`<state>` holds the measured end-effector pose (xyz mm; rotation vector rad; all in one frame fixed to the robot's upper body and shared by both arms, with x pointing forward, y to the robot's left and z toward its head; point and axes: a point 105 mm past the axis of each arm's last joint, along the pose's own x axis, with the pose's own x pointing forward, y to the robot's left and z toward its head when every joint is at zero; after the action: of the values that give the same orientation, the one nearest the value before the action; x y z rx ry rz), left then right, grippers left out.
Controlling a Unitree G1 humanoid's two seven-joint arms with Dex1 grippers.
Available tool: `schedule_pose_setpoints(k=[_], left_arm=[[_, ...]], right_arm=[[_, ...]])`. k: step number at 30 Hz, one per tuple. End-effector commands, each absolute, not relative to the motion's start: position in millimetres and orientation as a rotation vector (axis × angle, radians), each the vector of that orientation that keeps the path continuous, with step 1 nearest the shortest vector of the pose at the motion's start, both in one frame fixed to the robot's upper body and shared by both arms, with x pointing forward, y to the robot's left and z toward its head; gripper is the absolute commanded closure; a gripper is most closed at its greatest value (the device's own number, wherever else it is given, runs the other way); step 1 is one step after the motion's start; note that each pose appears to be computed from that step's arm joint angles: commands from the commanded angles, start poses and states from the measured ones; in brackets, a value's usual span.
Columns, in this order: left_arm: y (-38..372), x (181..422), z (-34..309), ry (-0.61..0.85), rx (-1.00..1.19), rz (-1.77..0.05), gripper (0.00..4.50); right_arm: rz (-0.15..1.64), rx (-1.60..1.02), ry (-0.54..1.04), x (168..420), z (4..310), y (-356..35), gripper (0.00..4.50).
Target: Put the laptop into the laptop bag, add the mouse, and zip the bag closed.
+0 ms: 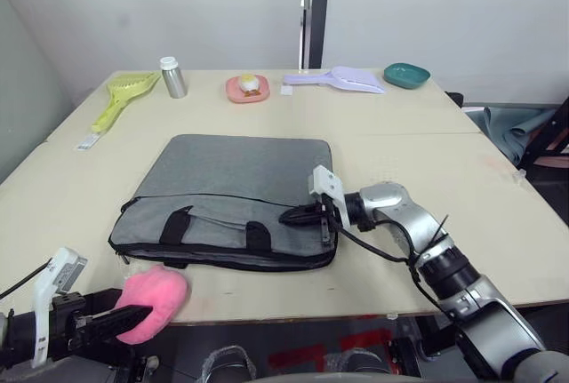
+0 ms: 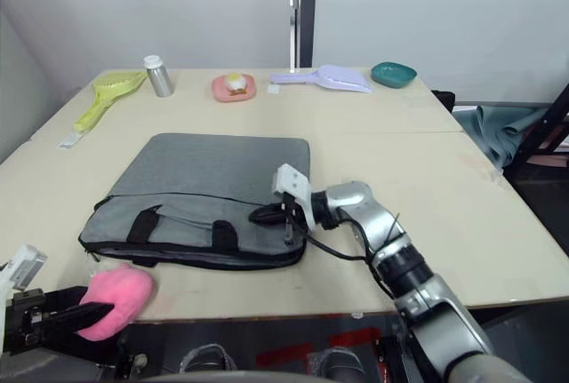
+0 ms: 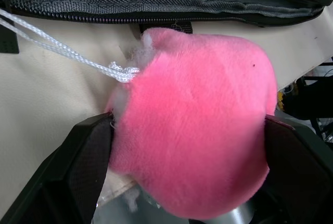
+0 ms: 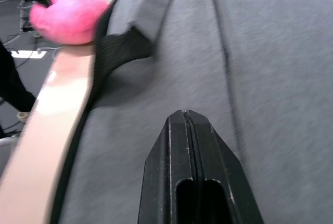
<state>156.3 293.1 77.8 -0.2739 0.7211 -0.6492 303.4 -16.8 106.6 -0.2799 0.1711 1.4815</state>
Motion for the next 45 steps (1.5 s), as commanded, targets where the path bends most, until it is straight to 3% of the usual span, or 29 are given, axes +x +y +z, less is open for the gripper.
schedule_pose_setpoints(k=[1,7,10,20,32,36,41,45], left_arm=[[295.9,156.4,79.1,0.719,-0.259,-0.654,0.06],[296.7,155.9,76.9,0.712,-0.264,-0.661,0.06],[295.7,153.9,76.7,0.720,-0.277,-0.680,0.87],[293.4,152.2,72.9,0.745,-0.286,-0.716,4.38],[257.5,175.0,91.6,0.658,-0.177,-0.830,4.48],[254.9,191.7,86.6,0.671,-0.074,-0.780,4.48],[229.9,192.6,68.4,0.746,0.083,-0.845,4.48],[205.9,198.6,69.9,0.706,0.138,-0.900,4.48]], right_arm=[[1.481,-0.263,0.111,306.8,122.1,-14.6,4.50],[1.501,-0.444,0.368,292.5,46.7,-27.5,4.50],[1.478,-0.455,0.407,294.9,34.4,-35.1,4.50],[1.463,-0.431,0.374,298.7,42.9,-35.4,4.50],[1.464,-0.424,0.385,294.9,43.9,-42.0,4.50],[1.466,-0.422,0.389,293.8,44.2,-43.6,4.50],[1.470,-0.423,0.400,290.6,44.3,-47.2,4.50],[1.470,-0.422,0.403,290.0,46.9,-49.3,4.50]])
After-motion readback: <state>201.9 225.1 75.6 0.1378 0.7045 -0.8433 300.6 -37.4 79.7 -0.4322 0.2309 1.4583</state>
